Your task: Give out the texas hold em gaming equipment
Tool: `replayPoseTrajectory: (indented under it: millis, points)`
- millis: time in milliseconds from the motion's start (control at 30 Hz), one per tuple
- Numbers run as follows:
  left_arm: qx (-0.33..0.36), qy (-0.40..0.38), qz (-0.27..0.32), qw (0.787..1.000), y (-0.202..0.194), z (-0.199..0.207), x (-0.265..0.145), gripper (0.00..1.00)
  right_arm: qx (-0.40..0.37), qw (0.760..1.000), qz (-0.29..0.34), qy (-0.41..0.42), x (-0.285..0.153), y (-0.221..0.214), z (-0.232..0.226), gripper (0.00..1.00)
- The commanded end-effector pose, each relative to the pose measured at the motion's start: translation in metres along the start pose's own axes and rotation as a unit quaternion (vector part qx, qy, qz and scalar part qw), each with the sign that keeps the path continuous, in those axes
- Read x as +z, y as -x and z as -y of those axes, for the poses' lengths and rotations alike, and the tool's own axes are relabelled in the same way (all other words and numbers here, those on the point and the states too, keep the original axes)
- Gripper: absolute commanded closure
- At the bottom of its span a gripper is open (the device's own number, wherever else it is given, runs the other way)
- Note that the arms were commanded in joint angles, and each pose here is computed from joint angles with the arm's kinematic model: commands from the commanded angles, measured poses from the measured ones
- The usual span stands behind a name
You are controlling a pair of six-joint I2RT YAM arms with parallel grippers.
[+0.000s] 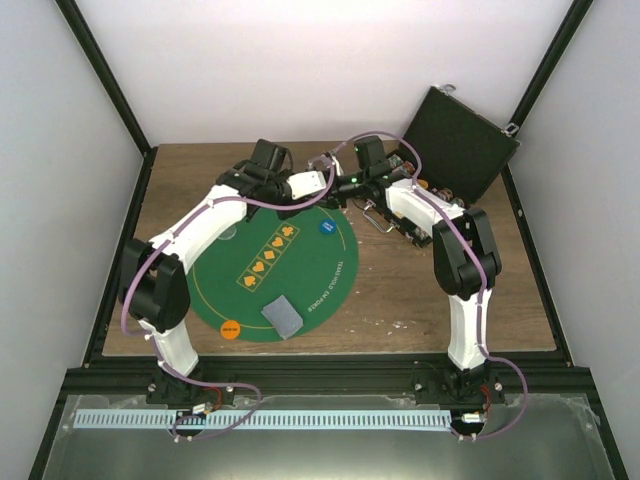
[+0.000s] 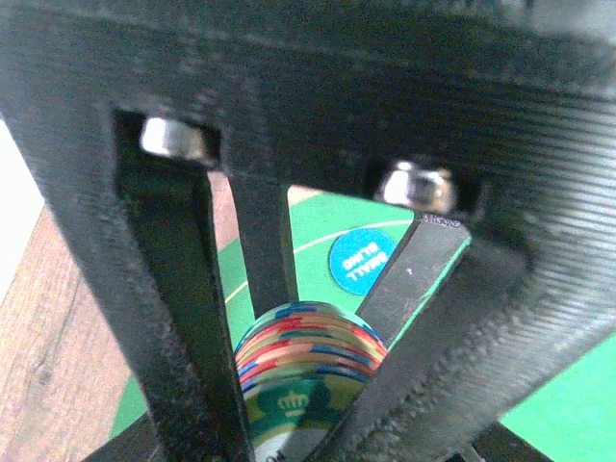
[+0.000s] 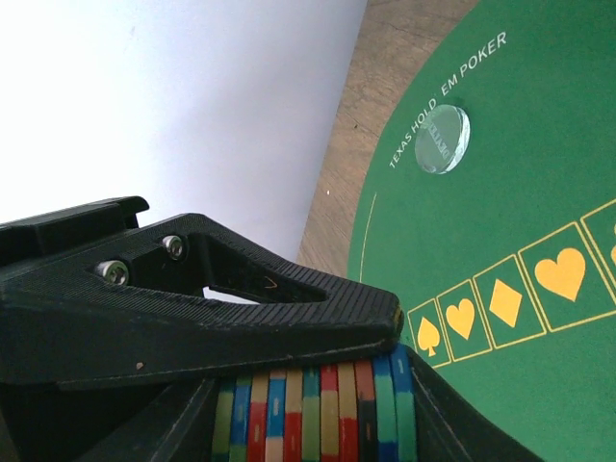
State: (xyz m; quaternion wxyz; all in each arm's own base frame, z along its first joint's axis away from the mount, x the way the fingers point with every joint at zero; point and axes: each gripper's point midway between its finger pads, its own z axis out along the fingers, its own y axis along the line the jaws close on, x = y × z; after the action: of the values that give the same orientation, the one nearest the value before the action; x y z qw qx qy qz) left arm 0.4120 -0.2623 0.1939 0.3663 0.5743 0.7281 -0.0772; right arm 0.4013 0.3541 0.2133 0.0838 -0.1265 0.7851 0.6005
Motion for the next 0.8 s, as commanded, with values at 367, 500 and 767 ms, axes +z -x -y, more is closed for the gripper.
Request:
replayPoseTrajectory:
  millis: [367,500,767]
  points:
    - [-0.059,-0.035,-0.081,0.994,-0.064,0.034,0.015,1.00,-0.003,0.998,-0.053,0.023,0.019,-0.037,0.023,0.41]
    - [-0.085,-0.053,-0.098,0.990,-0.086,0.050,0.023,1.00,0.025,0.997,-0.068,0.013,0.026,-0.052,0.052,0.35]
    - [-0.137,-0.053,-0.130,0.981,-0.118,0.061,0.024,1.00,0.029,0.997,-0.063,-0.032,0.029,-0.057,0.079,0.31]
